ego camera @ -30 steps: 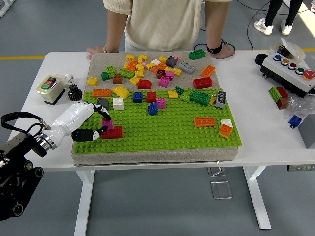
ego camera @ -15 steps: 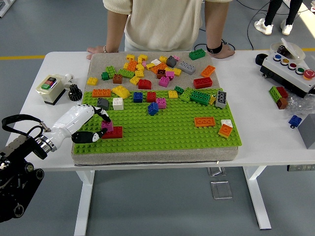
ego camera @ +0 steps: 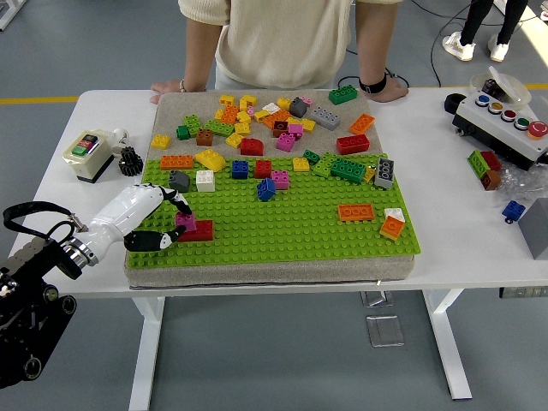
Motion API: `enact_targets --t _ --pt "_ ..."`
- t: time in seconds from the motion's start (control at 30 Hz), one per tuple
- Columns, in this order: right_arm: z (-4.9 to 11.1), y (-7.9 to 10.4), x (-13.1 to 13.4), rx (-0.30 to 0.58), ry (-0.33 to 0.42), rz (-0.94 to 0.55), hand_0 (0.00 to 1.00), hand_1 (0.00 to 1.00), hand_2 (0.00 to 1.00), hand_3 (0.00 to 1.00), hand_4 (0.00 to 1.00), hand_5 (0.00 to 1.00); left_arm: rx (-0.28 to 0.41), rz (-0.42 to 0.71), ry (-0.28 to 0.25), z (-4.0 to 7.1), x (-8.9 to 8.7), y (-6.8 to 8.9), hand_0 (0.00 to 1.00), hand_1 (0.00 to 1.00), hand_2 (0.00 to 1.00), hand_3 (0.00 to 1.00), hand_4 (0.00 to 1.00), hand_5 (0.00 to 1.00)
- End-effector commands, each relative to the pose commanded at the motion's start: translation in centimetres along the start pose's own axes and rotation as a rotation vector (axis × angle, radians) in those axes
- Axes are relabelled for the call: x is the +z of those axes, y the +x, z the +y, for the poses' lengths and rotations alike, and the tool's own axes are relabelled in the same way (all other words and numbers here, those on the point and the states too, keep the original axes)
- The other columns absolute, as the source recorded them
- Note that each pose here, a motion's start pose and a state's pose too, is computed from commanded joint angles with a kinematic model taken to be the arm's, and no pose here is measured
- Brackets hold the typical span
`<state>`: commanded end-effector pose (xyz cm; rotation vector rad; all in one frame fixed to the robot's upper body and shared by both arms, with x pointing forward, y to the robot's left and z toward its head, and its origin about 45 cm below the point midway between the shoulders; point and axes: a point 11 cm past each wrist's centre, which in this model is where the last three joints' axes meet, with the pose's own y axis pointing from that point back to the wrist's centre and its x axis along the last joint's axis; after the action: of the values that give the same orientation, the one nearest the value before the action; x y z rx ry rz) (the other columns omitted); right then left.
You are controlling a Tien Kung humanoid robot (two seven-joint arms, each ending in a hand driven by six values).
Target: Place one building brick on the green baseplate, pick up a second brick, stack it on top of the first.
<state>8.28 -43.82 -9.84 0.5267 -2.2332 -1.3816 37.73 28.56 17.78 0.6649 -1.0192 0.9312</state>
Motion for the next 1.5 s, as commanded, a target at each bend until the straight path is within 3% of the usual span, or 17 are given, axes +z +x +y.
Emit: enact_targets --t 1.5 --pt "0.02 -0.19 -0.12 -0.008 0.000 -0.006 0.743 0.665 0.712 0.597 0.918 0.497 0.000 0.007 -0.004 -0.10 -0.12 0.17 0.764 0.695 0.579 0.565 0.744 0.002"
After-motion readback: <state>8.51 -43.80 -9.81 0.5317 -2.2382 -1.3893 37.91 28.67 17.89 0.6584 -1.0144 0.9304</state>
